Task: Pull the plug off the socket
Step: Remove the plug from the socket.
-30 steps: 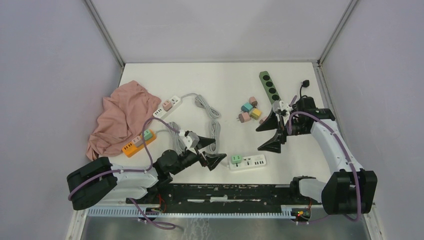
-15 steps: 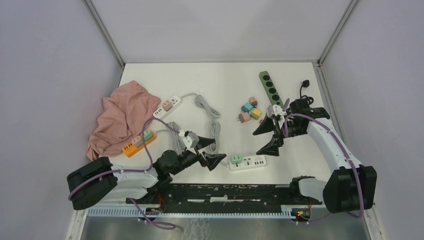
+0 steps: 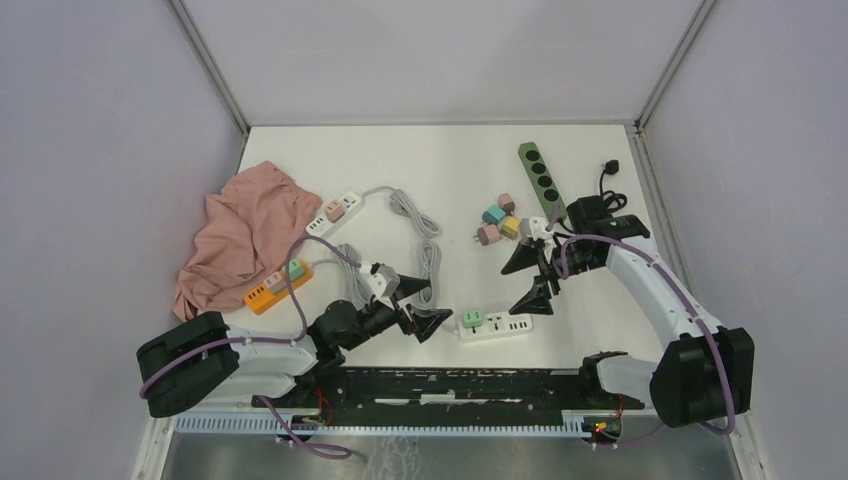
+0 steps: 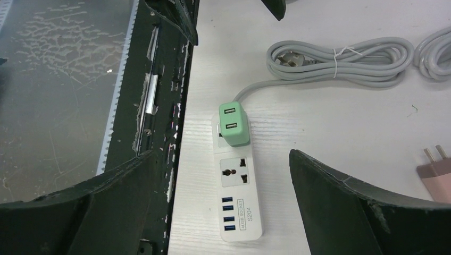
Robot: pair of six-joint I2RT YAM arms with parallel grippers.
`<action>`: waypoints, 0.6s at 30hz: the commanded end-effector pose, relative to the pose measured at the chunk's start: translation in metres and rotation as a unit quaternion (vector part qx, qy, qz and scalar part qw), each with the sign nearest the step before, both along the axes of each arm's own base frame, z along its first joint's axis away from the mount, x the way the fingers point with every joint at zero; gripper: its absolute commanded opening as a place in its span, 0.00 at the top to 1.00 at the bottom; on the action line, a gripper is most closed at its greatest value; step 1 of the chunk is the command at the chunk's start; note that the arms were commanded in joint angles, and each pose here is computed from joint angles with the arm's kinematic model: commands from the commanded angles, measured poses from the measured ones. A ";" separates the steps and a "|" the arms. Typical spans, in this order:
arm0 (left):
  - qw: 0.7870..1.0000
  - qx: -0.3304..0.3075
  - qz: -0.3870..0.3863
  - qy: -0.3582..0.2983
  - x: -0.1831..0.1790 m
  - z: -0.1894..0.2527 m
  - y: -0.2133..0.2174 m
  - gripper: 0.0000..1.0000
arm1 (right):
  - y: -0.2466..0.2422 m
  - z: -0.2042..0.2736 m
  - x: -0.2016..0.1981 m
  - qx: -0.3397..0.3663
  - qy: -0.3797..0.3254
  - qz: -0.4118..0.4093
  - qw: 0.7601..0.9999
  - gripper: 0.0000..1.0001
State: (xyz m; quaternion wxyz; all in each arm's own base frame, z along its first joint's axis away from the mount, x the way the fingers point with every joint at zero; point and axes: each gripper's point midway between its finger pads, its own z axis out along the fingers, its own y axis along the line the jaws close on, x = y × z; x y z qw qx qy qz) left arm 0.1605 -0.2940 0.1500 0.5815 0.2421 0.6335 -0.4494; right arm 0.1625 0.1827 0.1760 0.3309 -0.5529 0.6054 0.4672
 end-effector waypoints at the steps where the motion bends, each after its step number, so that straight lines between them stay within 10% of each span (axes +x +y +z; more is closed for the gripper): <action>1: 0.999 -0.027 0.017 -0.012 0.006 0.013 0.003 0.00 | 0.003 -0.004 0.004 -0.013 -0.019 0.004 1.000 0.00; 18: 1.000 -0.020 0.018 -0.009 0.008 0.009 0.000 0.01 | 0.010 -0.030 0.003 -0.079 -0.034 0.020 0.996 0.00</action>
